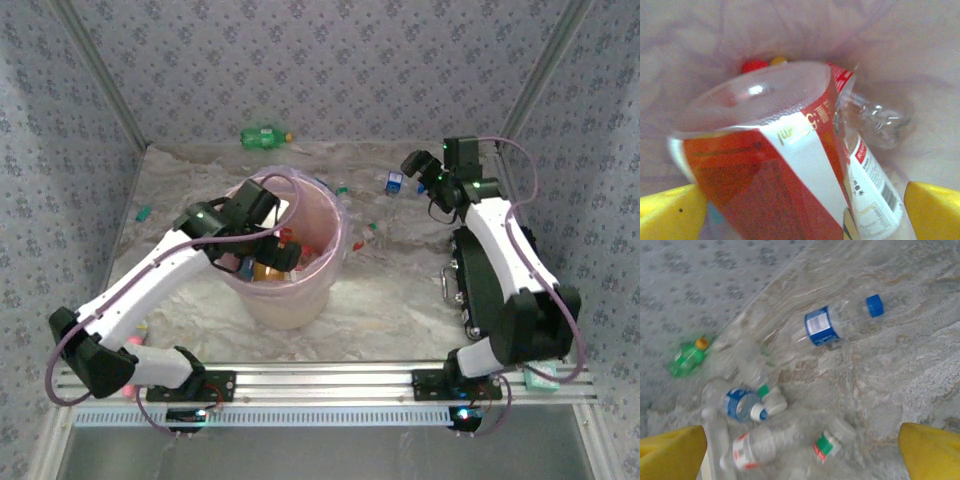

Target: Put the plastic bottles in the bin

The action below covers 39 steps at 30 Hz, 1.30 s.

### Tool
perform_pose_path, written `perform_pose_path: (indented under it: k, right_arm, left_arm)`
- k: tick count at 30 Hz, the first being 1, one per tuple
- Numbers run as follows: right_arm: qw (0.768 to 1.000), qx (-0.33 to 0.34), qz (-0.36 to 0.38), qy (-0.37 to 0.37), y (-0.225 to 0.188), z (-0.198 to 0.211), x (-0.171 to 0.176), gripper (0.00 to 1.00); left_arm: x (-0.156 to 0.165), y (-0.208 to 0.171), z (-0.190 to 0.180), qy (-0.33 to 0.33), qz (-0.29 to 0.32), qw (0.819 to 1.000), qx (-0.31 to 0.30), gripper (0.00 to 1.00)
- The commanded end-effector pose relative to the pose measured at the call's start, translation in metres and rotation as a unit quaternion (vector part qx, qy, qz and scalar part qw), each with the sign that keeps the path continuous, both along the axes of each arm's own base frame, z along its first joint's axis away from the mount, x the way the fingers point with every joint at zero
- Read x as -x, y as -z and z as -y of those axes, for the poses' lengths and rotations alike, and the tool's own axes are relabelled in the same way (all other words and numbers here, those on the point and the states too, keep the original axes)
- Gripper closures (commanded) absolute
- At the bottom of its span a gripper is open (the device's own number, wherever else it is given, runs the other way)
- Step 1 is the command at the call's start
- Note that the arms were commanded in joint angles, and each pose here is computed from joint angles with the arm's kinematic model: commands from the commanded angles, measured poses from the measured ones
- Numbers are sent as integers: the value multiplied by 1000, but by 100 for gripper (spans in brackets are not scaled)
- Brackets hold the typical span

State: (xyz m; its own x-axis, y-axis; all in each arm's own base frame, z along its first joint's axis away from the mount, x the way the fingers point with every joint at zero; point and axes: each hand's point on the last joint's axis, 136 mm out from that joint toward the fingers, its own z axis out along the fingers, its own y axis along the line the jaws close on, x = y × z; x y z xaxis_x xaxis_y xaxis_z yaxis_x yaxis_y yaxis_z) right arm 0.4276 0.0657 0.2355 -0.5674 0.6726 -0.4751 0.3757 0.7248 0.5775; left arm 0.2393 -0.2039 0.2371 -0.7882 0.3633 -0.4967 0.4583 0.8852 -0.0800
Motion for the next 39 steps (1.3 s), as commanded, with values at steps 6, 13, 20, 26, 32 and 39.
perform_pose_path:
  k: [6, 13, 20, 26, 32, 39]
  right_arm:
    - [971, -81, -55, 217, 43, 24, -68, 0]
    - [949, -131, -139, 249, 107, 5, -113, 0]
    - [933, -146, -168, 284, 154, 6, -126, 0]
    - [936, -157, -165, 268, 174, 4, -154, 0]
    - [931, -174, -178, 267, 193, 0, -169, 0]
    - [928, -174, -194, 266, 208, 0, -163, 11]
  left_arm:
    - [7, -47, -11, -26, 42, 998, 43, 0]
    - [9, -80, -9, -26, 83, 992, 93, 0]
    - [9, -89, -11, -34, 95, 990, 102, 0]
    - [8, -89, -13, -38, 97, 990, 99, 0]
    - [7, -87, -14, -40, 98, 990, 94, 0]
    - [6, -90, -17, -42, 106, 989, 91, 0]
